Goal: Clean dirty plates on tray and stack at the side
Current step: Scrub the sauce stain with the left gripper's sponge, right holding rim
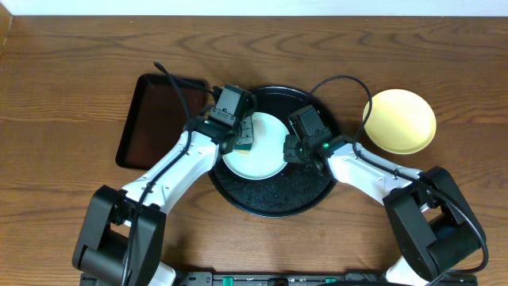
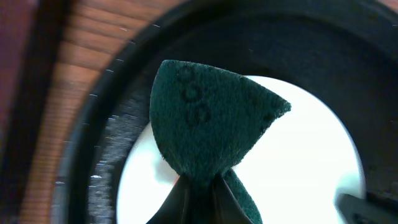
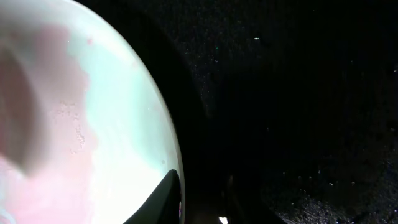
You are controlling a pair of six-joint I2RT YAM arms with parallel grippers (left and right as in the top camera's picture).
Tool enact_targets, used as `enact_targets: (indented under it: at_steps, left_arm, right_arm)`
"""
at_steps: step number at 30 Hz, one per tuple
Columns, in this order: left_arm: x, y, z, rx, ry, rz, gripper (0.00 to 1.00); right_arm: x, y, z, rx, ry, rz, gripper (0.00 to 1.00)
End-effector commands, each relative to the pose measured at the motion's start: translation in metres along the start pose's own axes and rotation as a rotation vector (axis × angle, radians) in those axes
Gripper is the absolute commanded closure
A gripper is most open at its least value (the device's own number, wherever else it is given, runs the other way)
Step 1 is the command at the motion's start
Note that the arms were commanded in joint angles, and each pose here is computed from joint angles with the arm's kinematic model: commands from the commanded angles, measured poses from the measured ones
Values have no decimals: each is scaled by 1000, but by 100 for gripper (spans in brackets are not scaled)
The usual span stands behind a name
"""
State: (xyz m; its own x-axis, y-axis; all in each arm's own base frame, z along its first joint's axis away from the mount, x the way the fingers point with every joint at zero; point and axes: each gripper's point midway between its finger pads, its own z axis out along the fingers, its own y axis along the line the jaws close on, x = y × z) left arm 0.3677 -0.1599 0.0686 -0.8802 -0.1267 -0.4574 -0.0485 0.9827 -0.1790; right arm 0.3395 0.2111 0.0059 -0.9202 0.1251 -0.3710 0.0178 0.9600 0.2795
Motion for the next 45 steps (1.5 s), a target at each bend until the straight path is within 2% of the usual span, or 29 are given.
enact_targets:
  at_steps: [1,6,12,14,17,21,23,25,31,33,37,39,42,45]
  left_arm:
    - [16,-9,12,49,73,-87,92]
    - [36,-26,31,122,159,-75,92]
    - [49,-20,50,78,192,-40,93]
    - [45,-5,54,-2,159,12,92]
    - [32,31,50,-206,77,62,92]
    - [11,69,32,-435,-24,137,92]
    - [1,79,21,-506,-71,150,92]
    - [-8,80,12,-528,-106,160,92]
    - [-34,62,-20,-438,-208,114,92]
    - [-34,45,-21,-328,-195,102,92]
    - [-15,-15,-16,29,-76,95,92]
    - [-4,-35,-15,144,-17,49,92]
    - [7,-46,-10,193,39,-30,92]
    - [16,-45,2,180,65,-29,92]
  right_arm:
    - [3,-15,9,59,10,-1,79]
    - [4,-16,9,60,10,6,79]
    - [4,-16,9,61,11,5,80]
    - [4,-16,9,64,9,5,80]
    - [4,-16,9,64,9,5,81]
    - [4,-17,9,65,9,5,90]
    - [3,-17,9,67,7,6,98]
    - [3,-17,9,67,7,6,99]
    - [3,-18,9,74,3,12,99]
    - [3,-18,9,74,3,12,99]
    - [3,-18,9,73,3,12,99]
    - [3,-18,9,73,3,12,99]
    - [3,-18,9,73,4,12,99]
    - [3,-18,9,73,4,12,99]
